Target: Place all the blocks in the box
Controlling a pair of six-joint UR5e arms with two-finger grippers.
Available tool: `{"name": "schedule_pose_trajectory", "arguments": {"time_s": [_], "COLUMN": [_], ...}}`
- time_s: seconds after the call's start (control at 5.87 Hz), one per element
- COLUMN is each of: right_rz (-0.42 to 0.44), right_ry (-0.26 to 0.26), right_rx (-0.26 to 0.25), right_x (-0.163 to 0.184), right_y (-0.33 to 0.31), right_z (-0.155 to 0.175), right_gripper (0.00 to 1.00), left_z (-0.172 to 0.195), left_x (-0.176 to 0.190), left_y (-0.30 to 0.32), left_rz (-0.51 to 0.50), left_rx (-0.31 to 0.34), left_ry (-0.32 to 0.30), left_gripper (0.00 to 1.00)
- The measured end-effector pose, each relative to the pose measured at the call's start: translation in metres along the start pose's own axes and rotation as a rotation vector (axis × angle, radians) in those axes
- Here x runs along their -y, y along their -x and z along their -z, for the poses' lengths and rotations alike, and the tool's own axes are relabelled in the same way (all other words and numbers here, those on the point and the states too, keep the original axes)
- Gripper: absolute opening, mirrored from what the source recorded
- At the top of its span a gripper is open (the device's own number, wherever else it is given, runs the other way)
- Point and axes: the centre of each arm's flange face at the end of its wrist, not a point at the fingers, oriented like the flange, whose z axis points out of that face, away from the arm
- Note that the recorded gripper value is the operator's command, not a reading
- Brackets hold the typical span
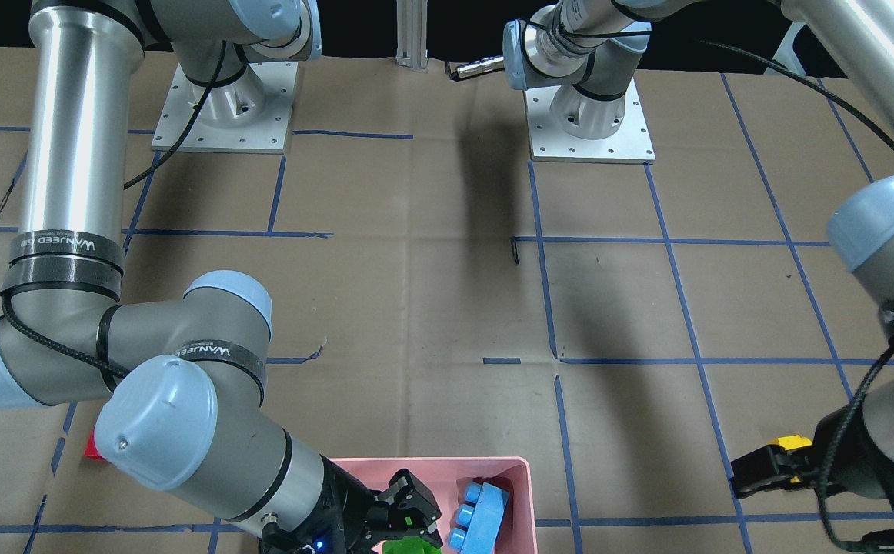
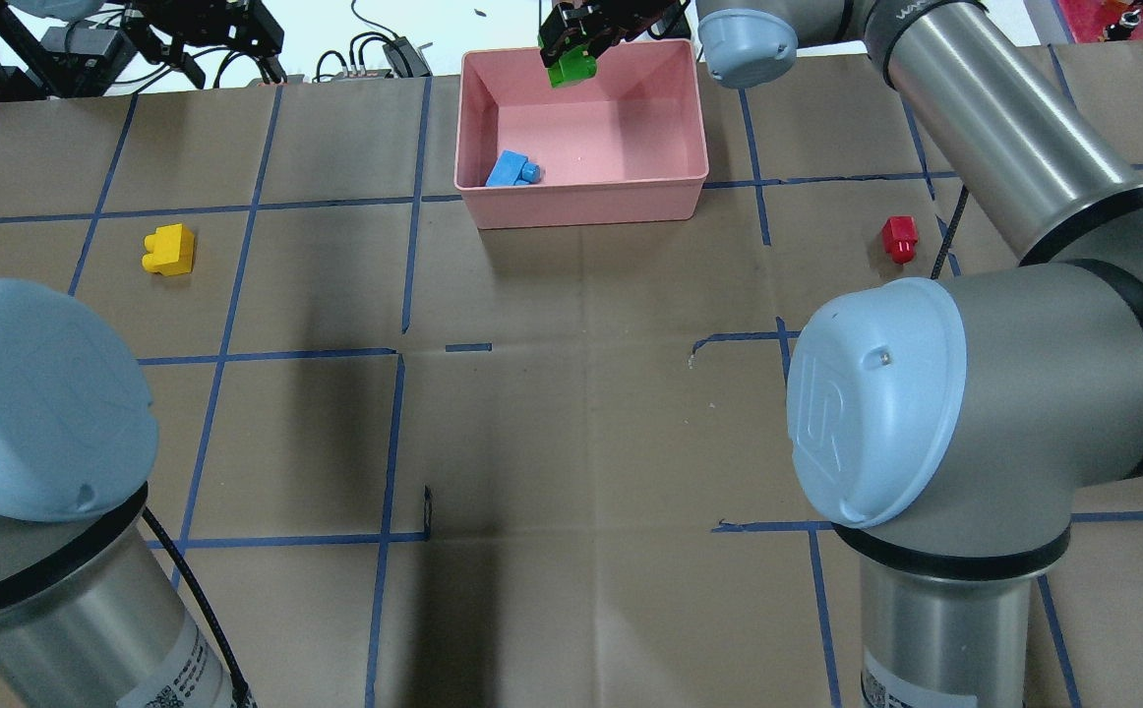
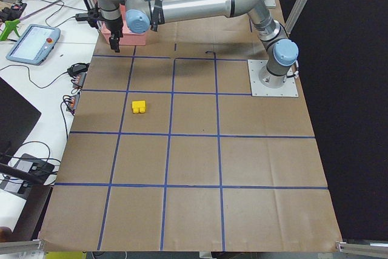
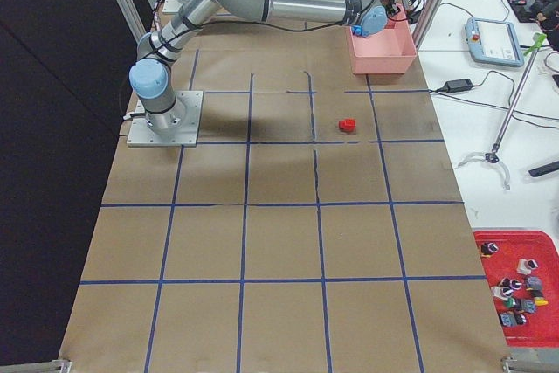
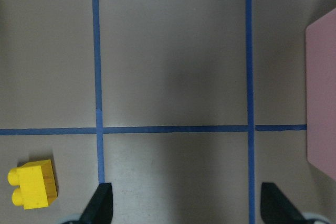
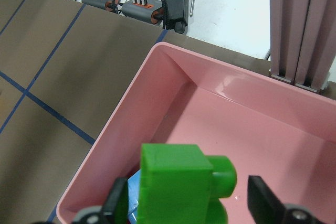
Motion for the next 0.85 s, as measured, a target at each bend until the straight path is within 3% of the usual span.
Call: {"name": "schedule_pose_trajectory", "arguments": {"time_s": [0.34,0.51,0.68,0.85], "right_rz": [-0.001,-0.019,-0.066,-0.128], "right_ry": [0.011,0.034,0.106,0.217], "right_rx": [-0.023,-0.072,-0.130,-0.202], "right_x": [-0.001,-0.002,-0.008,-0.028], "right_y": [-0.001,-0.010,-0.031,-0.065], "right_z": [0.005,0.024,0.068,0.129], "right_gripper": [1.00,1.00,1.00,0.99], "left_z": [-0.018,-0.036,-0.061,-0.092], "left_x": [-0.028,-0.047,-0.066,-0.080], "left_y": [0.102,0.151,0.197,0.223], "left_rz": [0.002,-0.038,-0.079,-0.105], "left_rx": [-0.035,-0.050,-0.062,-0.051], "left_ry": [0.038,0.063,0.075,0.063], "left_gripper": [0.97,0.97,0.98,0.98]}}
